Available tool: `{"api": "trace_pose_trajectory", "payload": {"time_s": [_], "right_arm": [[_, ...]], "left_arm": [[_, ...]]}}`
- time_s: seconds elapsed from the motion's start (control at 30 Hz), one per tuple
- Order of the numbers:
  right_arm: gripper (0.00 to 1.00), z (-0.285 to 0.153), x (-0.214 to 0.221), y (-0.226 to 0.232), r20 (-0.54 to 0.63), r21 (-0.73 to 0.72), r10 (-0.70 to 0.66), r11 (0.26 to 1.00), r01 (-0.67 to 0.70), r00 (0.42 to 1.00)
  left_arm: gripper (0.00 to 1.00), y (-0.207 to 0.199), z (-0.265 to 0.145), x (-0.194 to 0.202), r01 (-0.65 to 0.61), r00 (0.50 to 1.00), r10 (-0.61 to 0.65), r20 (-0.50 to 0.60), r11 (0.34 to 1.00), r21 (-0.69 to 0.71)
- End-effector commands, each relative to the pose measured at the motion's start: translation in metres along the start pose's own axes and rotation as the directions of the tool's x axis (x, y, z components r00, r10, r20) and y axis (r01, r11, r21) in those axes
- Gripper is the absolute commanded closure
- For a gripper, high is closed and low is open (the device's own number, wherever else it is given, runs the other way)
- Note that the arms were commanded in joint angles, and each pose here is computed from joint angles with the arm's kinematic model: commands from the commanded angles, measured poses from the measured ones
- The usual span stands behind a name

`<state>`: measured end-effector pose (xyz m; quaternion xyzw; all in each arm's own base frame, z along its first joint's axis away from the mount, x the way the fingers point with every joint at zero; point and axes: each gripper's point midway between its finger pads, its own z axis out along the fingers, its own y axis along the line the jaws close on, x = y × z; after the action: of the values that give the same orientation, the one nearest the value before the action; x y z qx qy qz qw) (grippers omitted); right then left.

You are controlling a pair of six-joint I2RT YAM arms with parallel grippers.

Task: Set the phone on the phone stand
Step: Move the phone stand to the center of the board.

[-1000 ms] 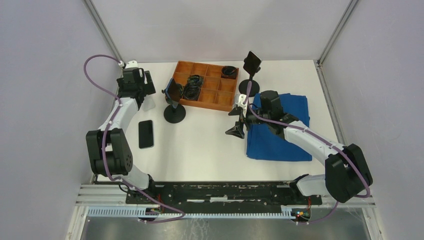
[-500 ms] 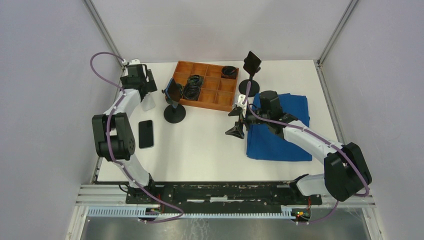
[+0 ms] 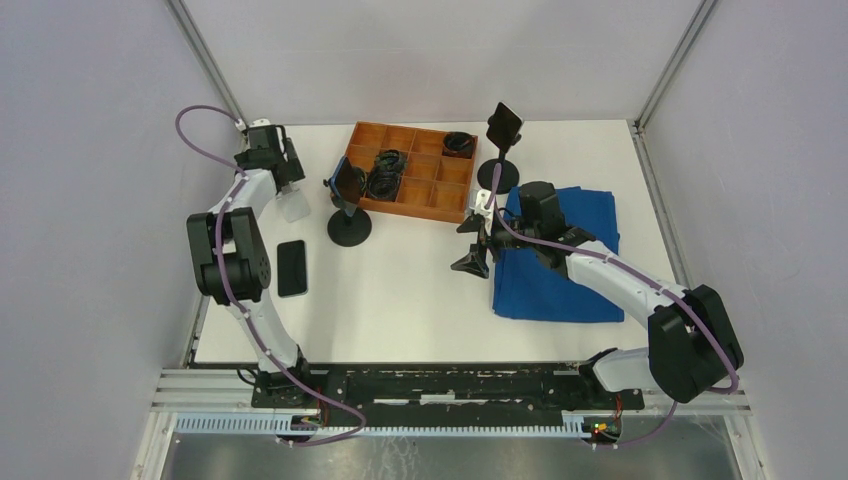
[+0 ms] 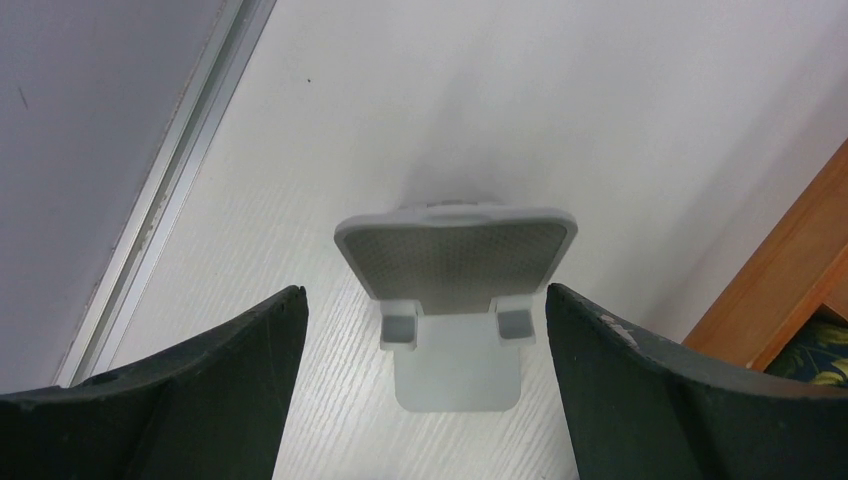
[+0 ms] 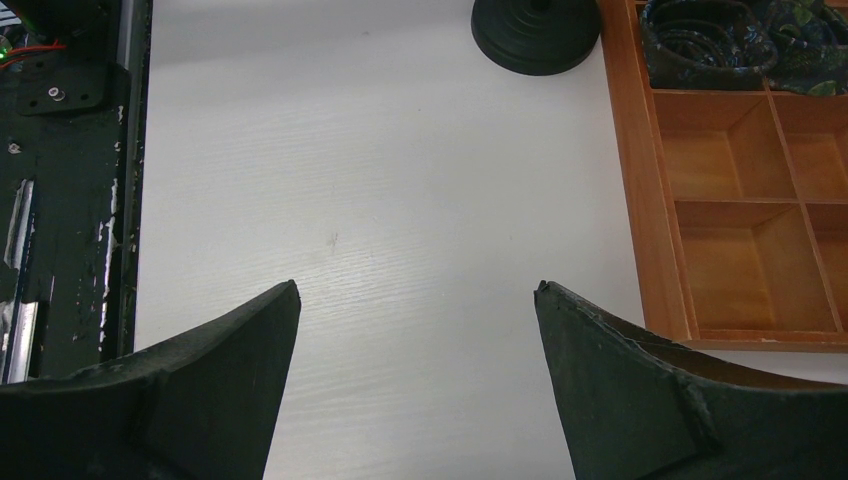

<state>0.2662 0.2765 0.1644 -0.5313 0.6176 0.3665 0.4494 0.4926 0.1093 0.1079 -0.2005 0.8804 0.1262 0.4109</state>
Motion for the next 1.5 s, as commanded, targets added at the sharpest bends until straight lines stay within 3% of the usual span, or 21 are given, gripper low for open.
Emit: {"api": "trace_pose_trajectory", "payload": {"time_s": [0.0,0.37,0.6,0.73,0.83,0.97,1.2,1.47], "right_arm": [[0.06,0.001,-0.011,-0.001,0.025,-0.013,-0.033,0.999,0.034,0.999],[0.06,0.003,-0.007,-0.002,0.016,-0.019,-0.024,1.000,0.024,1.000],[0.06,0.003,-0.006,-0.003,0.012,-0.016,-0.025,1.000,0.026,1.000],[0.05,0.002,-0.006,-0.003,0.011,-0.014,-0.027,1.000,0.027,1.000],[0.05,0.002,-0.007,-0.003,0.013,-0.014,-0.031,0.999,0.031,0.999],[0.05,0.001,-0.009,-0.003,0.014,-0.009,-0.037,0.999,0.037,0.999],[0.05,-0.001,-0.013,-0.004,0.019,-0.001,-0.048,0.999,0.048,0.999],[0.05,-0.003,-0.015,-0.004,0.022,0.003,-0.053,0.999,0.053,0.998]], "left_arm": [[0.08,-0.011,0.014,-0.014,0.058,0.998,-0.059,0.016,0.997,0.052],[0.07,-0.026,0.022,-0.026,0.088,0.995,-0.092,0.029,0.989,0.117],[0.09,-0.019,0.026,-0.028,0.100,0.994,-0.104,0.044,0.992,0.070],[0.22,-0.019,0.027,-0.026,0.093,0.995,-0.096,0.039,0.993,0.074],[0.40,-0.020,0.024,-0.028,0.097,0.994,-0.101,0.041,0.992,0.079],[0.52,-0.018,0.014,-0.035,0.094,0.993,-0.099,0.059,0.992,0.086],[0.65,-0.014,-0.021,-0.057,0.107,0.986,-0.120,0.118,0.987,0.116],[0.75,-0.013,-0.068,-0.047,0.121,0.988,-0.137,0.078,0.976,0.183]]}}
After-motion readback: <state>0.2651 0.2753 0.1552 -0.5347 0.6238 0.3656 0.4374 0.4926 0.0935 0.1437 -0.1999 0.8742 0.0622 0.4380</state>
